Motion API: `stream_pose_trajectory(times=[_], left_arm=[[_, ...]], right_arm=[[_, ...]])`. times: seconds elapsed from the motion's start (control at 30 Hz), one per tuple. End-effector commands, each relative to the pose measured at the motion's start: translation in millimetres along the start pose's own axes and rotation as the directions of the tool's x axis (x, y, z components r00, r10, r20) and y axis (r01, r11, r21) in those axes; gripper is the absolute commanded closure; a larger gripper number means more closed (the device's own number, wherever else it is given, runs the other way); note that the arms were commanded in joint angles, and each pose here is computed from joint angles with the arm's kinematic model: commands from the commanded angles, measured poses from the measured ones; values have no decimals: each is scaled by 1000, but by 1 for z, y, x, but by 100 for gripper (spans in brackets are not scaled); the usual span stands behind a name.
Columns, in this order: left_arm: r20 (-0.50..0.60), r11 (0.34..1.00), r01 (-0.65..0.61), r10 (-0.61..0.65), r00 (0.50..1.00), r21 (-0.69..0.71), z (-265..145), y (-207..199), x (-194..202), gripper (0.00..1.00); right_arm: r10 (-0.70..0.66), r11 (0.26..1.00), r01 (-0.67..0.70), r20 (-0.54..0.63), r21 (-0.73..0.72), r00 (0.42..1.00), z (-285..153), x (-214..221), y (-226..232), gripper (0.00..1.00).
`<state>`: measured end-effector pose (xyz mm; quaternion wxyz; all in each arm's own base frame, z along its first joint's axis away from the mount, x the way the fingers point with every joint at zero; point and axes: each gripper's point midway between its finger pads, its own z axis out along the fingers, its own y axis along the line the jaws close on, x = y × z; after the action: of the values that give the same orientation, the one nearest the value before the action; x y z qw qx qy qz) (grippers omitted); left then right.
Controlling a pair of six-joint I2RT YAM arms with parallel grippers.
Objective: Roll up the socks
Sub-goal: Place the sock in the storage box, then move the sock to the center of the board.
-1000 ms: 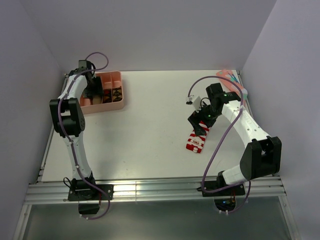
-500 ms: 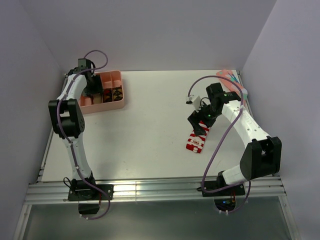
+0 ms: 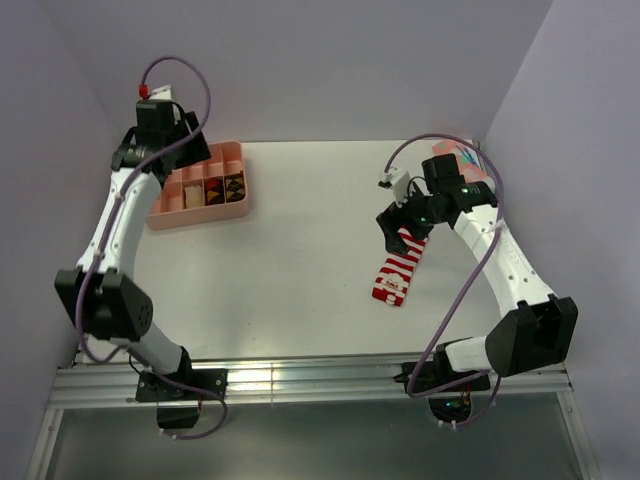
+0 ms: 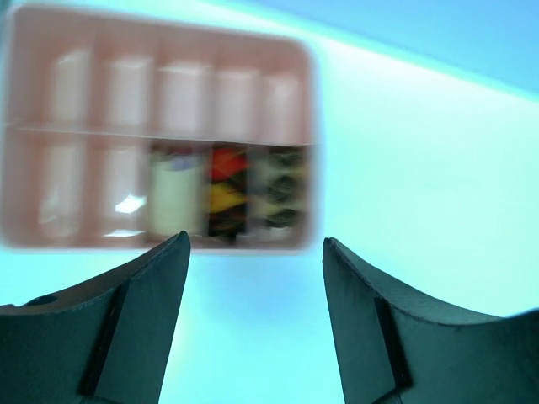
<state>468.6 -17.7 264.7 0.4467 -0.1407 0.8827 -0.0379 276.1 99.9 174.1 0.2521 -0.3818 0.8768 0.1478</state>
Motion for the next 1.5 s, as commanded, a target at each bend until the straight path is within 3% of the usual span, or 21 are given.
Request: stream_pose_trajectory(times=[0.0, 0.07, 0.2, 0.47, 1.47], left_arm=[[156, 980, 55, -85, 984, 190, -51, -61, -11, 30], [211, 955, 86, -150, 966, 284, -85, -84, -12, 30], [243, 922, 86, -188, 952, 378, -109, -109, 15, 29], [228, 899, -16, -94, 969, 438, -142, -170, 71, 29], [185, 893, -42, -47, 982, 447, -152, -181, 103, 30]], right_arm=[[7, 995, -25, 191, 96, 982, -30, -48, -12, 0], [12, 991, -45, 252, 124, 968, -40, -62, -16, 0], [25, 984, -77, 309, 159, 951, -53, -76, -21, 0], [29, 974, -115, 400, 193, 916, -67, -90, -23, 0], [24, 974, -111, 394, 200, 919, -62, -71, -15, 0]])
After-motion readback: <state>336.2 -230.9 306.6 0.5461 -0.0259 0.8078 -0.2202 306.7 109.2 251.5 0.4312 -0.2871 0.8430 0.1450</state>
